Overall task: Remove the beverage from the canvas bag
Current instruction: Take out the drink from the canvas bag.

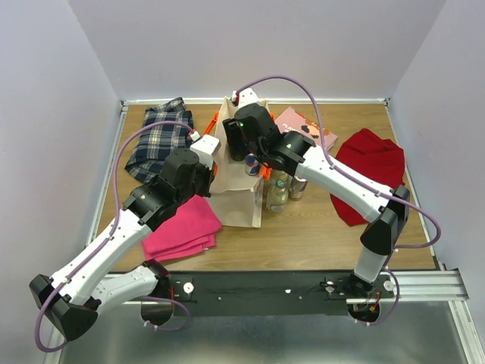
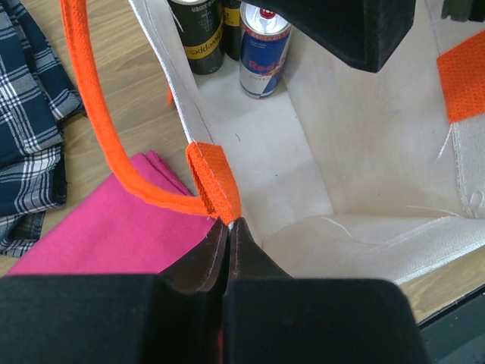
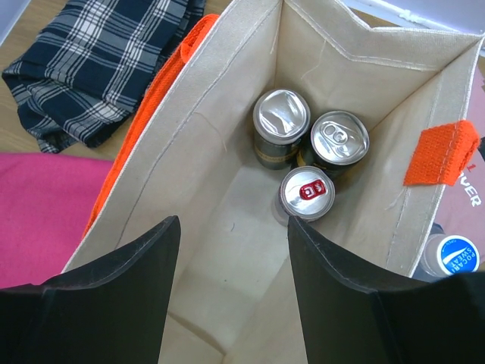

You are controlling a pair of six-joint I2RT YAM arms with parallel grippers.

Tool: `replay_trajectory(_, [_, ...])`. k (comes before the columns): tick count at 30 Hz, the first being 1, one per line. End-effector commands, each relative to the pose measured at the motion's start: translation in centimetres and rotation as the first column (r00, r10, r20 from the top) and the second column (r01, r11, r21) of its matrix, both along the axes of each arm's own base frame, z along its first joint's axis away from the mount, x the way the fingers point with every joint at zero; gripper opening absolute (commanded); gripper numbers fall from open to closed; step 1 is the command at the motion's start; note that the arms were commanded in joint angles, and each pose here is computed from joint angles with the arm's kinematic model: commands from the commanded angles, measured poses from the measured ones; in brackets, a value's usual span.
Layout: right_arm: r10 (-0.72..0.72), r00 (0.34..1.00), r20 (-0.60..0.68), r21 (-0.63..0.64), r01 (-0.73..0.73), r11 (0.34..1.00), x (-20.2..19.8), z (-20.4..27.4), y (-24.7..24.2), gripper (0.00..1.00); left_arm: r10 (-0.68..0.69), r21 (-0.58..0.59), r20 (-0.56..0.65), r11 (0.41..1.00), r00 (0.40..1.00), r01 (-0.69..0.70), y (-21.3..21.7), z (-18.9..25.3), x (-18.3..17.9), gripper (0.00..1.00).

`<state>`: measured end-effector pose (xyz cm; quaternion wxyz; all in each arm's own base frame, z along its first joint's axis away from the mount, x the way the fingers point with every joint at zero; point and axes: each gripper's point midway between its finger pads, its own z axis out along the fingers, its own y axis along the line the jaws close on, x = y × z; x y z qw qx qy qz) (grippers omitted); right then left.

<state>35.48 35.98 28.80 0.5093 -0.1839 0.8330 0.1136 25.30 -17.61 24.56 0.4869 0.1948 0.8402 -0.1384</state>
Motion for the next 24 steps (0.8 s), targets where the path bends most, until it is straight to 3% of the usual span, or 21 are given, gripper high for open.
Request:
replay_trajectory(1, [0.029, 0.999, -0.044, -0.011, -0.029, 1.0, -0.4, -1.5, 1.1, 0.67, -0.02, -0.02, 0.047, 1.0, 0.999, 0.021, 0.3, 1.4, -0.6, 0.06])
replay_trajectory(3, [0.028, 0.998, -0.052, -0.021, -0.03, 0.999, -0.4, -1.8, 1.2, 0.67, -0.02, -0.02, 0.04, 1.0, 0.999, 0.021, 0.3, 1.1, -0.6, 0.24])
replay_trajectory(4, [0.028, 0.998, -0.054, -0.027, -0.029, 0.999, -0.3, -2.0, 1.2, 0.67, -0.019, -0.023, 0.04, 1.0, 0.999, 0.019, 0.3, 1.1, -0.6, 0.38])
replay_trajectory(5, [0.028, 0.998, -0.054, -0.028, -0.029, 0.999, -0.3, -1.8, 1.2, 0.67, -0.017, -0.022, 0.037, 1.0, 0.999, 0.017, 0.3, 0.9, -0.6, 0.67])
replay_trajectory(8, [0.023, 0.998, -0.06, -0.043, -0.026, 0.999, -0.1, -2.0, 1.3, 0.67, -0.01, -0.021, 0.038, 1.0, 0.999, 0.011, 0.3, 0.9, -0.5, 0.89])
replay_trajectory(12, [0.016, 0.998, -0.065, -0.062, -0.02, 0.998, 0.3, -2.3, 1.5, 0.67, -0.008, -0.019, 0.041, 1.0, 0.999, 0.009, 0.2, 1.0, -0.2, 0.96])
replay_trajectory(24, [-0.06, 0.966, -0.252, -0.167, 0.018, 0.986, 0.7, -6.7, 0.8, 0.7, -0.029, -0.048, 0.061, 0.998, 0.998, 0.032, -0.3, 1.6, -0.3, 0.99])
